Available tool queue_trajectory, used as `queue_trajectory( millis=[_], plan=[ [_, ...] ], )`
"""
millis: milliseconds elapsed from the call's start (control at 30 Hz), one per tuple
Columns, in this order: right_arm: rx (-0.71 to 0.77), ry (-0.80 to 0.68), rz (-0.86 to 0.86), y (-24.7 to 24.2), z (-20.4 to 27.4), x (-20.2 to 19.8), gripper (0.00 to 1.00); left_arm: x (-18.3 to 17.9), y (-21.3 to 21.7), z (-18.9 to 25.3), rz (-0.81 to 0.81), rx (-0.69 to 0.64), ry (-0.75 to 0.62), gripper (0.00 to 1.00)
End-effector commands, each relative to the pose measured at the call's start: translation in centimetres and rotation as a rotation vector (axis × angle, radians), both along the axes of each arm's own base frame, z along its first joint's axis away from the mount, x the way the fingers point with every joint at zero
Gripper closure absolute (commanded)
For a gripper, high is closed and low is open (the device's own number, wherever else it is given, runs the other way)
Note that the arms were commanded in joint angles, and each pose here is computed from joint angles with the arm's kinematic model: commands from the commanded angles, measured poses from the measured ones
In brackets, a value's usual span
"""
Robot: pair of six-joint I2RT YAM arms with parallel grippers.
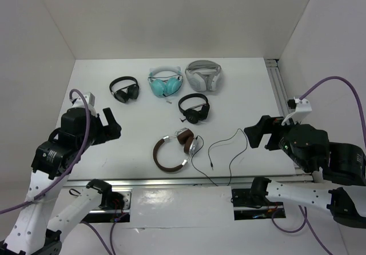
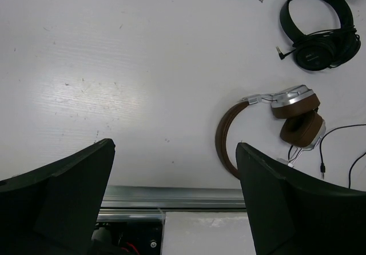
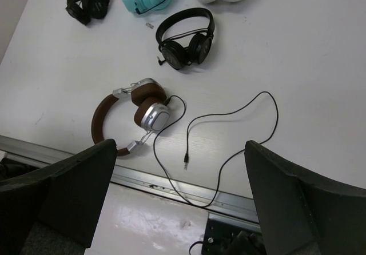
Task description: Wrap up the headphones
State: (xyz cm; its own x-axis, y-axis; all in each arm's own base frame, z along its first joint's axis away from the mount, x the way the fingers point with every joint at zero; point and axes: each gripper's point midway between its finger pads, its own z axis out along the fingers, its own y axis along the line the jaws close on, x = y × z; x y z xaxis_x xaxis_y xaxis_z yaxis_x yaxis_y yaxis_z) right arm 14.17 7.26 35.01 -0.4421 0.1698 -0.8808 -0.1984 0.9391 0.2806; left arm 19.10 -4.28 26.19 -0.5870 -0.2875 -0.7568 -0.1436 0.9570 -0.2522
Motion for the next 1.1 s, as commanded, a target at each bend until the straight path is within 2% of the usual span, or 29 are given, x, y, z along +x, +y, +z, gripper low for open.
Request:
queue_trajectory(
  millis=[0, 200, 333, 467, 533, 600, 667, 733, 767, 800, 833, 933, 1067],
  plan=[
    [0.006, -0.021, -0.040, -1.2, 0.5, 0.1, 0.00, 0.6, 0.0, -0.1, 0.016, -0.009, -0.022, 0.00],
    [0.114, -0.071, -0.015, -1.7, 1.7, -0.4, 0.00, 0.9, -0.3, -1.7, 0.013, -0.014, 0.014, 0.00],
    [0.129, -0.034, -0.022, -1.2, 0.5, -0.5, 0.00, 1.3, -1.3, -3.3, 0.012, -0.046, 0.088, 0.00],
    [0.046, -0.012, -0.049, -0.1, -1.3, 0.3, 0.00, 2.3, -5.8, -4.3, -0.113, -0.212, 0.102, 0.00],
    [-0.014, 0.010, -0.063, 1.1, -2.3, 0.8, 0.00, 3.1, -7.6, -7.0, -0.107, -0.258, 0.147, 0.00],
    [-0.071, 0.014, -0.068, 2.4, -3.0, 1.5, 0.00, 2.8, -10.3, -10.2, -0.118, -0.262, 0.255, 0.00],
    [-0.106, 0.016, -0.060, 3.3, -3.5, 1.9, 0.00, 1.6, -13.6, -12.0, -0.169, -0.240, 0.299, 0.00],
    [-0.148, 0.015, -0.049, 4.4, -3.9, 2.4, 0.00, 1.2, -14.9, -14.0, -0.081, -0.211, 0.340, 0.00],
    [-0.146, 0.014, -0.049, 4.7, -3.9, 2.5, 0.00, -0.2, -16.1, -14.3, -0.088, -0.192, 0.358, 0.00],
    [-0.168, 0.021, -0.036, 5.0, -4.2, 2.5, 0.00, -0.6, -15.3, -15.1, -0.025, -0.145, 0.365, 0.00],
    [-0.173, 0.017, -0.032, 5.2, -4.3, 2.6, 0.00, -1.0, -15.6, -15.5, 0.063, -0.190, 0.385, 0.00],
    [-0.159, 0.029, 0.000, 6.1, -4.6, 2.4, 0.00, -2.2, -15.2, -17.4, 0.174, -0.205, 0.425, 0.00],
    [-0.108, 0.026, 0.021, 5.9, -4.7, 1.9, 0.00, -2.8, -13.9, -19.4, 0.263, -0.207, 0.441, 0.00]
  ],
)
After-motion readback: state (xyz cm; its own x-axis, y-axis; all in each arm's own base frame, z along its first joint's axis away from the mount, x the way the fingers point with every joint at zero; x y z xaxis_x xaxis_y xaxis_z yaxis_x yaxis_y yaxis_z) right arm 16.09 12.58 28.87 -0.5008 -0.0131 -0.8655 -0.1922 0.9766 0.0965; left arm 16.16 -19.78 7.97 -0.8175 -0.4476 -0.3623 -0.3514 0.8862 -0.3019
